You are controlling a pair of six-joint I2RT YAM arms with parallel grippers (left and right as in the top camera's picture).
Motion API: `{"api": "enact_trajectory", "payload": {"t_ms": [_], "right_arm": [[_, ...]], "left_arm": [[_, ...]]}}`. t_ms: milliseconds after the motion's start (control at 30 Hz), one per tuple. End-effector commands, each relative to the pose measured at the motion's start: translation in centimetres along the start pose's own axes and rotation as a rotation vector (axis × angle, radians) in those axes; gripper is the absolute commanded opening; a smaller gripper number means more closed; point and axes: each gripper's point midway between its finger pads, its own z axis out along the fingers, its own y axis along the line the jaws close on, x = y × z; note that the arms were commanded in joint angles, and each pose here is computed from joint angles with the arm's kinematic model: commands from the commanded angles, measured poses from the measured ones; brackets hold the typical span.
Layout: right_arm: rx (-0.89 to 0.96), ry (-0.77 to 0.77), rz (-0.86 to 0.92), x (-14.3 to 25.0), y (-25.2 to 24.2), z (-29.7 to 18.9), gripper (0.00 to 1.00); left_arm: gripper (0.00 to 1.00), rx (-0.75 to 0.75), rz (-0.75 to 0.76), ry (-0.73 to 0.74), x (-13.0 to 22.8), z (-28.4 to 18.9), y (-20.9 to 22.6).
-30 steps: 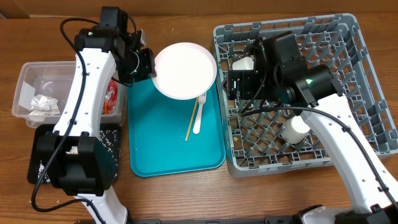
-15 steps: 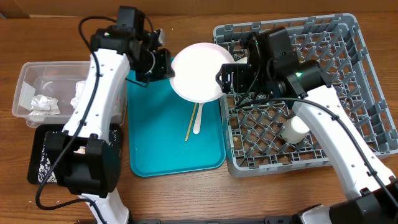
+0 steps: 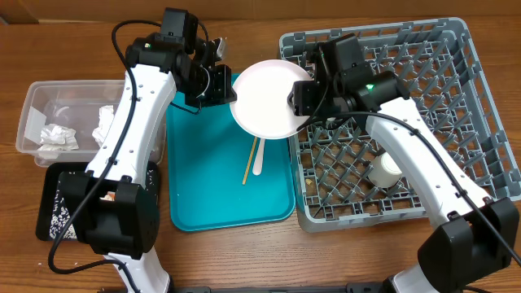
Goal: Sort waste into correct bins and load items into the dishwasher
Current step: 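Close the right gripper on the plate rim and open the left gripper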
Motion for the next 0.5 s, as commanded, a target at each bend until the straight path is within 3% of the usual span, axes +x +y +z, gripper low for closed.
{"api": "enact_trajectory", "payload": {"t_ms": [0,167,300,433,467], "right_arm": [[0.034,-0.055,0.010,-1.3,-1.1,-1.4,0.50],[0.032,-0.090,0.018,-1.9,-1.4,-2.8,0.15],[0.033,-0.088,0.019,-1.8,-1.4,-3.0,0.04],[0.033,-0.086,0.019,-1.8,-1.4,-3.0,0.04],[0.033,-0.087,0.019,-1.8,-1.4,-3.0,0.04]], "left_arm": [[0.04,0.037,0.047,-0.035,-0.6,-1.2,-1.3],[0.04,0.032,0.048,-0.040,-0.7,-1.2,-1.2],[0.04,0.033,0.050,-0.042,-0.8,-1.2,-1.2],[0.06,0.033,0.049,-0.042,-0.8,-1.2,-1.2],[0.10,0.033,0.050,-0.042,-0.8,-1.2,-1.2]]}}
